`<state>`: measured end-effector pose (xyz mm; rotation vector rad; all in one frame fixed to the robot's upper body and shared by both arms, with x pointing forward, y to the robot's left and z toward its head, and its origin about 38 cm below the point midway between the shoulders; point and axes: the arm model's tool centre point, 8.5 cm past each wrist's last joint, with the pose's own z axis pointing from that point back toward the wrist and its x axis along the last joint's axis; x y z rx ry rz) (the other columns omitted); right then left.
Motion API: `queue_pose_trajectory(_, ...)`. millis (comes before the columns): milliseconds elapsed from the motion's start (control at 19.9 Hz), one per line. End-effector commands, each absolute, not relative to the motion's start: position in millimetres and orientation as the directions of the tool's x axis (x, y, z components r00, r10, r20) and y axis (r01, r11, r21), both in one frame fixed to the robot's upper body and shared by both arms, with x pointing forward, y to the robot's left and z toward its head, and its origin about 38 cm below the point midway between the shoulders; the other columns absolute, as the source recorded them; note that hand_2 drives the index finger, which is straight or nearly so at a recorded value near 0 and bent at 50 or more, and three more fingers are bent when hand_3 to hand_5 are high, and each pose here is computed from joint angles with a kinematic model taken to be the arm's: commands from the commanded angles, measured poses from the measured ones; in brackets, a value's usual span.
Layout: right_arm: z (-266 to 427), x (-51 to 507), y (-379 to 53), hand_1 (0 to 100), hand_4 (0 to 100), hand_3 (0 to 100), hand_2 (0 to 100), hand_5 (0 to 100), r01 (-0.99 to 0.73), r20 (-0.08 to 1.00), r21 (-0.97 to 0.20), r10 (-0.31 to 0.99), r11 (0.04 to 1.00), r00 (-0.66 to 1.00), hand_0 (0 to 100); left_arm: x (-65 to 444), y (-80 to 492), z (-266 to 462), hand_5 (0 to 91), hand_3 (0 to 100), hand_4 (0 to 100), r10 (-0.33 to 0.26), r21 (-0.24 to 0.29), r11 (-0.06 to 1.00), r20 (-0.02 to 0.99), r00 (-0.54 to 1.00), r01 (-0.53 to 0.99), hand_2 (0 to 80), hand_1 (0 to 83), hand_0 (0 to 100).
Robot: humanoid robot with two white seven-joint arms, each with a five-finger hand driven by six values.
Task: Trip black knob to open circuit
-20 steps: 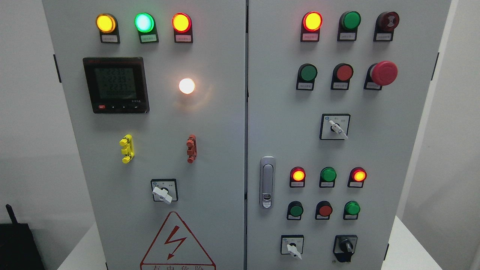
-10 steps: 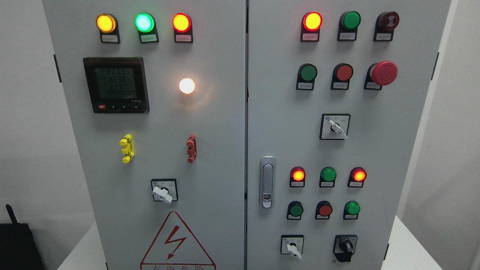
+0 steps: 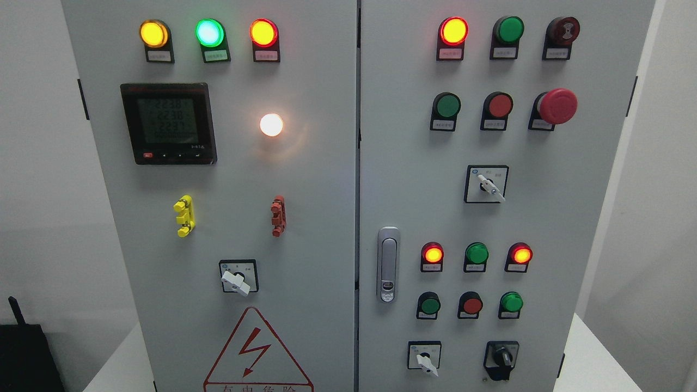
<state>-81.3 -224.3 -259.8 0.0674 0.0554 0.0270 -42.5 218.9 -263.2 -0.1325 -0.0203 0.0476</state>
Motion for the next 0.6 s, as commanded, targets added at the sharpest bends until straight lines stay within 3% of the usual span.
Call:
queue_pose_trajectory(0, -261, -72, -226, 5, 0, 0, 0, 0, -0.062, -0.015, 0.066, 0.063, 0.996, 0.998, 0, -43, 219, -263, 0.0, 0, 0, 0.026, -0.134, 0.991, 0.018, 1.000, -0.023, 0.0, 38.9, 12)
queue_pose_trajectory(552, -262, -20, -230, 2, 0, 0, 0, 0, -0.070, 0.211, 0.052, 0.058, 0.996, 0.976, 0, -42, 219, -263, 0.0, 0, 0, 0.026, -0.134, 0.991, 0.019, 0.999, -0.023, 0.0, 38.9, 12)
